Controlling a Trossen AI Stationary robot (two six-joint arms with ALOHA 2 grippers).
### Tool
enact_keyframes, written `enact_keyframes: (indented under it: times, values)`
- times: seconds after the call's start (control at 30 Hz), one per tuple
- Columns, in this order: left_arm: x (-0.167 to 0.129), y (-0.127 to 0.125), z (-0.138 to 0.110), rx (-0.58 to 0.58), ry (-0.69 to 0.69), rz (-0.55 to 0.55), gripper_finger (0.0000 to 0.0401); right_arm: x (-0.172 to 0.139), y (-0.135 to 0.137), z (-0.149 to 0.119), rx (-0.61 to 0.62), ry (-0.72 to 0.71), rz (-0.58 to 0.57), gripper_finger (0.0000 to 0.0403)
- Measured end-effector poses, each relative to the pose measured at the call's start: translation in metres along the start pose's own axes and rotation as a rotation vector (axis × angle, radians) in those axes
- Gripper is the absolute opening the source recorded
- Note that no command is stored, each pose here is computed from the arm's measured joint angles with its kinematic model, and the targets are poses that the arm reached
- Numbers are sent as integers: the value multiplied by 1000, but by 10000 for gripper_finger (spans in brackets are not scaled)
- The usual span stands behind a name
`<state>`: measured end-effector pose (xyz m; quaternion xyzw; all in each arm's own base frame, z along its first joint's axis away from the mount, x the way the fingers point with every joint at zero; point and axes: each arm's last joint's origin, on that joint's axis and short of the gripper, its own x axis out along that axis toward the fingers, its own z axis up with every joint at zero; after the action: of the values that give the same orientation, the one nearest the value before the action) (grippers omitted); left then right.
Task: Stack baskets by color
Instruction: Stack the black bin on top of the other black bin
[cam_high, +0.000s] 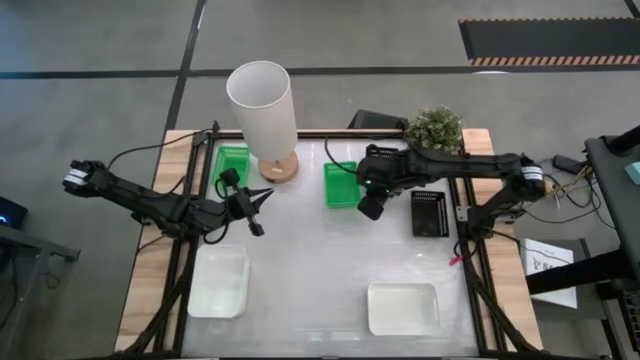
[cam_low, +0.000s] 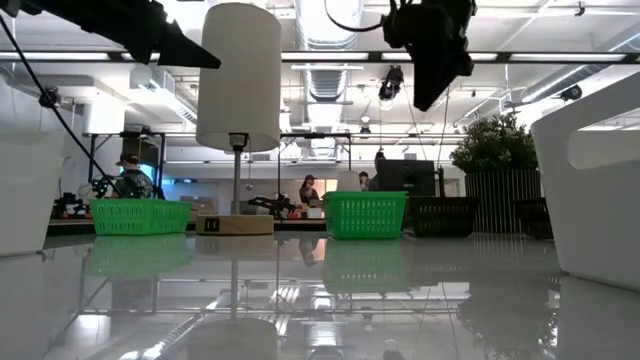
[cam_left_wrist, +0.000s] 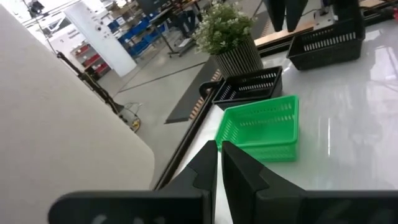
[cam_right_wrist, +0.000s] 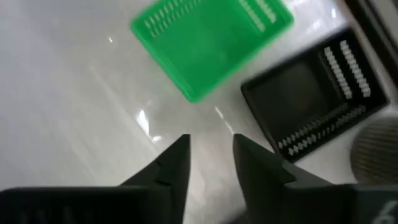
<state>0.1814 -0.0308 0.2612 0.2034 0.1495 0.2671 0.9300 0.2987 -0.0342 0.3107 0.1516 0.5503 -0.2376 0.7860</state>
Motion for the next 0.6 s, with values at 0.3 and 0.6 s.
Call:
enact_keyframes:
  times: [0.3, 0.6]
  values:
    - [0, 0, 0, 11, -1, 1, 6, 22, -4, -3, -175, 136, -59, 179]
    - [1, -2, -2, -40, 3, -2, 6, 42, -18, -24, -501, 297, -47, 172]
